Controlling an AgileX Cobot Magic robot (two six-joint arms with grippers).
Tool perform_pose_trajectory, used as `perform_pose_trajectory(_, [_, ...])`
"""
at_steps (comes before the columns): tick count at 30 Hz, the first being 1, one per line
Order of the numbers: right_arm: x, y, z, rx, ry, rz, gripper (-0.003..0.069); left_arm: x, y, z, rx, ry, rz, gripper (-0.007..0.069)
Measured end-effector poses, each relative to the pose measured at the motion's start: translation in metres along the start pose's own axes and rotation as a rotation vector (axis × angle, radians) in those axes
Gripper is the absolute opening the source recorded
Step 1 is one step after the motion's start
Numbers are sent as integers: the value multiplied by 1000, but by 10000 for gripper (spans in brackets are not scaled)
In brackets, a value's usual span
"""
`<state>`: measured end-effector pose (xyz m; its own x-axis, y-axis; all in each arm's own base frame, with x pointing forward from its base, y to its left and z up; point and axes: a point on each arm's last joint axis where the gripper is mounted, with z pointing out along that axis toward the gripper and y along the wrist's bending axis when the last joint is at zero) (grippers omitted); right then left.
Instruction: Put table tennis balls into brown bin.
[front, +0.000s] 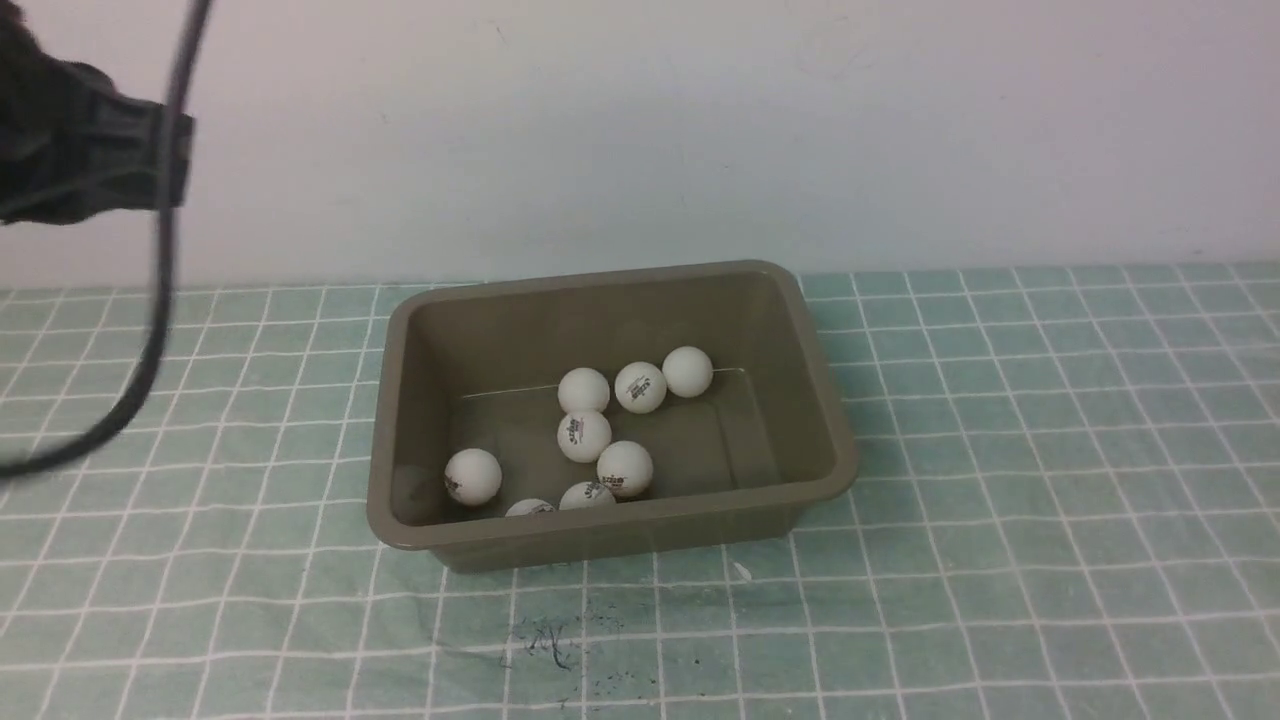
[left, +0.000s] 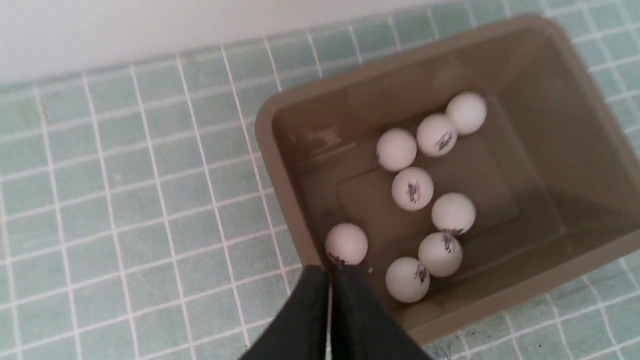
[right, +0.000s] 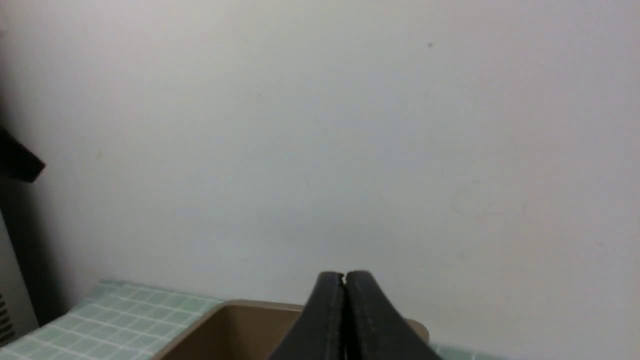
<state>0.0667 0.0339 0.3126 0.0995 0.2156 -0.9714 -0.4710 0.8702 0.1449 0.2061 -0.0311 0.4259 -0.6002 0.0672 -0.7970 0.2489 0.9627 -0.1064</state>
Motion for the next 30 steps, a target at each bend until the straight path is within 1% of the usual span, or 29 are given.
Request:
perform_pose_trajectory(3, [1,0,-2,-8,-22,-13,-13,32,-9,-41,-15,-163,9,-5])
perform_pose_trajectory(4, [1,0,-2,-8,-23,-20,-13,39,-11,-48,-18,-204,8,-5])
perform_pose_trajectory(5, [1,0,-2,-8,-24,-32,-13,63,-15,-63,-14,-288,-2,-5])
perform_pose_trajectory(6, [1,0,-2,-8,-24,-32,-13,64,-16,-67,-12,-308,-1,-5])
perform_pose_trajectory(8, [1,0,-2,-8,-23,-41,-13,97,-20,-72,9,-381,-40,-5])
perform_pose_trajectory(9, [1,0,-2,-8,-22,-41,-13,99,-20,-74,34,-385,-37,-5])
perform_pose_trajectory(11, [2,0,-2,-3,-8,-44,-13,122,-20,-69,10,-429,-66,-5])
perform_pose_trajectory(19, [7,-2,-2,14,42,-44,-13,154,-20,-60,19,-419,-60,-5])
perform_pose_trajectory(30, [8,-2,-2,19,55,-44,-13,163,-20,-56,30,-366,-64,-5])
